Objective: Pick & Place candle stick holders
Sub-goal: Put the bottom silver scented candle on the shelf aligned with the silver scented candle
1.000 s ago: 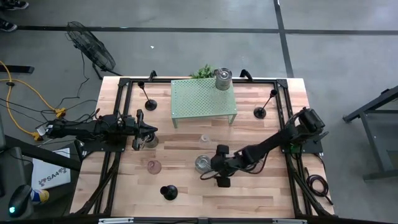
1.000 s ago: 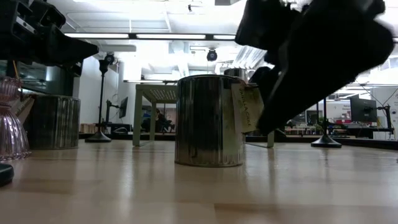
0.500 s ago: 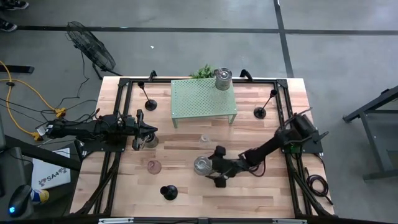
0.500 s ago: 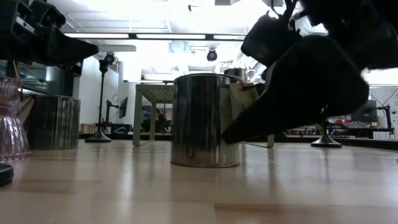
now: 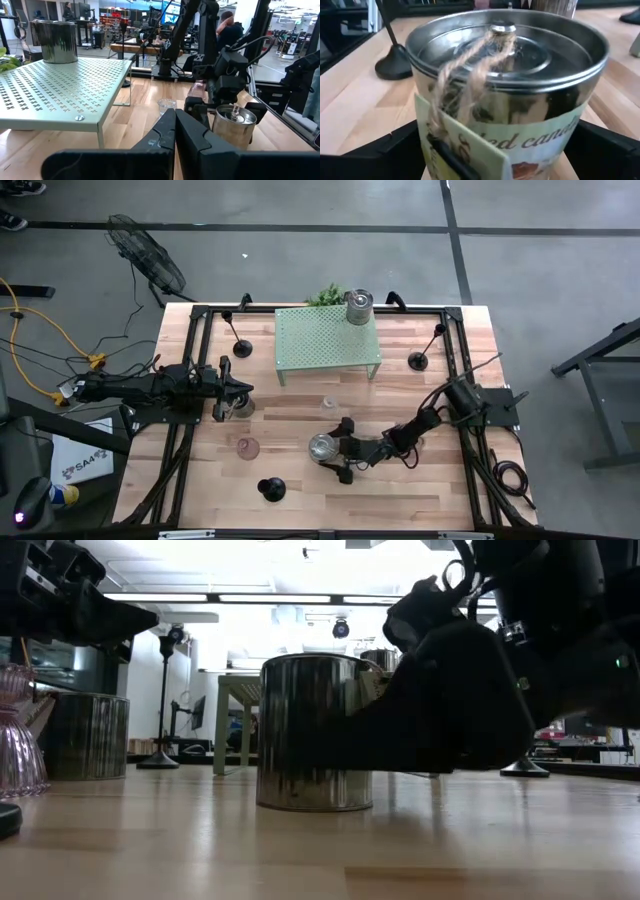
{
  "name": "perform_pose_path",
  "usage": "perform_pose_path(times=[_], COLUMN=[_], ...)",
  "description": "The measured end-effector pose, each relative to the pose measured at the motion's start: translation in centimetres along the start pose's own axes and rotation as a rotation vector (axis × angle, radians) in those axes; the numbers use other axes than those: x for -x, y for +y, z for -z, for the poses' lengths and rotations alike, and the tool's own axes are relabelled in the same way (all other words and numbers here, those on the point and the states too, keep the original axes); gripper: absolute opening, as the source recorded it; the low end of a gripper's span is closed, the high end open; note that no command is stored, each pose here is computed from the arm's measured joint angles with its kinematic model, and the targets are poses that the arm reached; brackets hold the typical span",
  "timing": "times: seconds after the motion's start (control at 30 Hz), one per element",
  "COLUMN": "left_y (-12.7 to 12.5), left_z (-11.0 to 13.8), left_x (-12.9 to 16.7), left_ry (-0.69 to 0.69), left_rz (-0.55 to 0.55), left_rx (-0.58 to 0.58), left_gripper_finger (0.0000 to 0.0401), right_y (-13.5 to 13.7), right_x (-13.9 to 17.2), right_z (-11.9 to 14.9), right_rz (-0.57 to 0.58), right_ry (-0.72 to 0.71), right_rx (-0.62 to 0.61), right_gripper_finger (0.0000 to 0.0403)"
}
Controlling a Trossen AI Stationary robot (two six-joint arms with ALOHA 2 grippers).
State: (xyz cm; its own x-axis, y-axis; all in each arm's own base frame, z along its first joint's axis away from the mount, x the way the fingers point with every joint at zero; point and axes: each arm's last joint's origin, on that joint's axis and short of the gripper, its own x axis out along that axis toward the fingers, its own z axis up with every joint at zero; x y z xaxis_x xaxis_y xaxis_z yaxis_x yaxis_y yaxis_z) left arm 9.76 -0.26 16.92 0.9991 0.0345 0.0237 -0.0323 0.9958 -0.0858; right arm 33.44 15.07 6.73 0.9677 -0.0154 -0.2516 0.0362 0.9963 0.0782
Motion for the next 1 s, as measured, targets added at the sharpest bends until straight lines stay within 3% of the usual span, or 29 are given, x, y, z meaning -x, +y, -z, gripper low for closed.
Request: perform_pose_path(times=[0.47, 0.6, 0.83, 1.0], left_y=[0.0, 0.0, 0.0, 0.0], left_z=[0.0, 0.0, 0.0, 0.0], left_x=[0.0, 0.0, 0.0, 0.0], left_ry=[0.0, 0.0, 0.0, 0.0], left_rz=[0.0, 0.0, 0.0, 0.0], left_rx=[0.0, 0.0, 0.0, 0.0], left_gripper_finger=[0.0, 0.0, 0.0, 0.0], right_y=[1.0, 1.0, 1.0, 0.9], right_x=[-1.4, -1.4, -1.5, -1.4], right_z=[-1.5, -1.5, -1.5, -1.7], right_rz=[-0.035, -0.036, -0.014, 0.036], right_ry=[-0.117, -0.113, -0.103, -0.093], right_rx=[0.074, 0.077, 0.072, 0.052], right_gripper_finger=[0.0366, 0.0347, 0.036, 0.0344])
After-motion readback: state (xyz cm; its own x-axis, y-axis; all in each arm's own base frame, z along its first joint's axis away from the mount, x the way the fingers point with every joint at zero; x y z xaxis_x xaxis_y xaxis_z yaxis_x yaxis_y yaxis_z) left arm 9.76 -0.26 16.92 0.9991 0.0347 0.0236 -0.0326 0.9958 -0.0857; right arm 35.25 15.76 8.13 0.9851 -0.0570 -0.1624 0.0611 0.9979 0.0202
